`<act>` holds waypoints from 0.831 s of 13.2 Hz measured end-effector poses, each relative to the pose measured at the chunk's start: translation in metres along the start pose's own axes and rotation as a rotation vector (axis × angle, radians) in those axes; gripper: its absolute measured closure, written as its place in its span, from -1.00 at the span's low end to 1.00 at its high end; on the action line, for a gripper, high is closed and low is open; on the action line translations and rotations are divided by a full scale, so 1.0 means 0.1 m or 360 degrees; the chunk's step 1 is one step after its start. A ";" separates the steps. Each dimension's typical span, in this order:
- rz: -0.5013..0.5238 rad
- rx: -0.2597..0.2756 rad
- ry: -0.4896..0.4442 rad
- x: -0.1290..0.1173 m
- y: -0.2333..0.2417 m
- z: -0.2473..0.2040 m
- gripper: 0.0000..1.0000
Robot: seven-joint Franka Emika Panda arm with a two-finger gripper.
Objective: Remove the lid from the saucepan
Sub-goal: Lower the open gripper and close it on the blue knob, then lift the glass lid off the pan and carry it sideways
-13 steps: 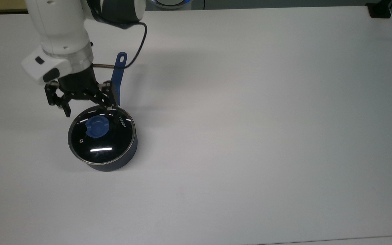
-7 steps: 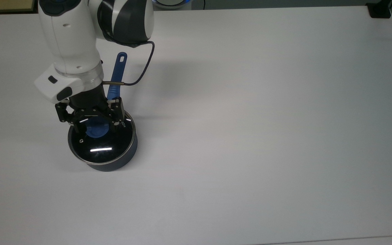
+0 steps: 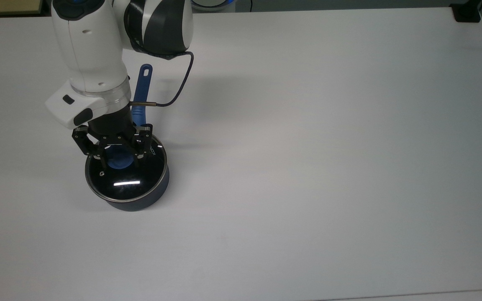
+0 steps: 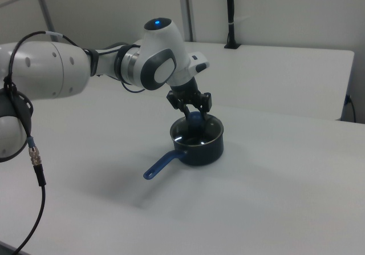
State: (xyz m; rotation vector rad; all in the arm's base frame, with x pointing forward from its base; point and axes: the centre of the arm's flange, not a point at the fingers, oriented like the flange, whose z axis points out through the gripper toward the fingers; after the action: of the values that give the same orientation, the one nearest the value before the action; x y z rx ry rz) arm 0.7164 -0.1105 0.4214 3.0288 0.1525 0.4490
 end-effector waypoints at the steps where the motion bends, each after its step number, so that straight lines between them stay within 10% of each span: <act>1: -0.0005 0.0000 0.0000 0.00 0.00 0.00 -0.21; 11: -0.0014 -0.0025 0.0077 0.09 0.07 -0.29 -0.21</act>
State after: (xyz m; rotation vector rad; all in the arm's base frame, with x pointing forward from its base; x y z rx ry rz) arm 0.7165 -0.1144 0.4525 3.0023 0.1646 0.5200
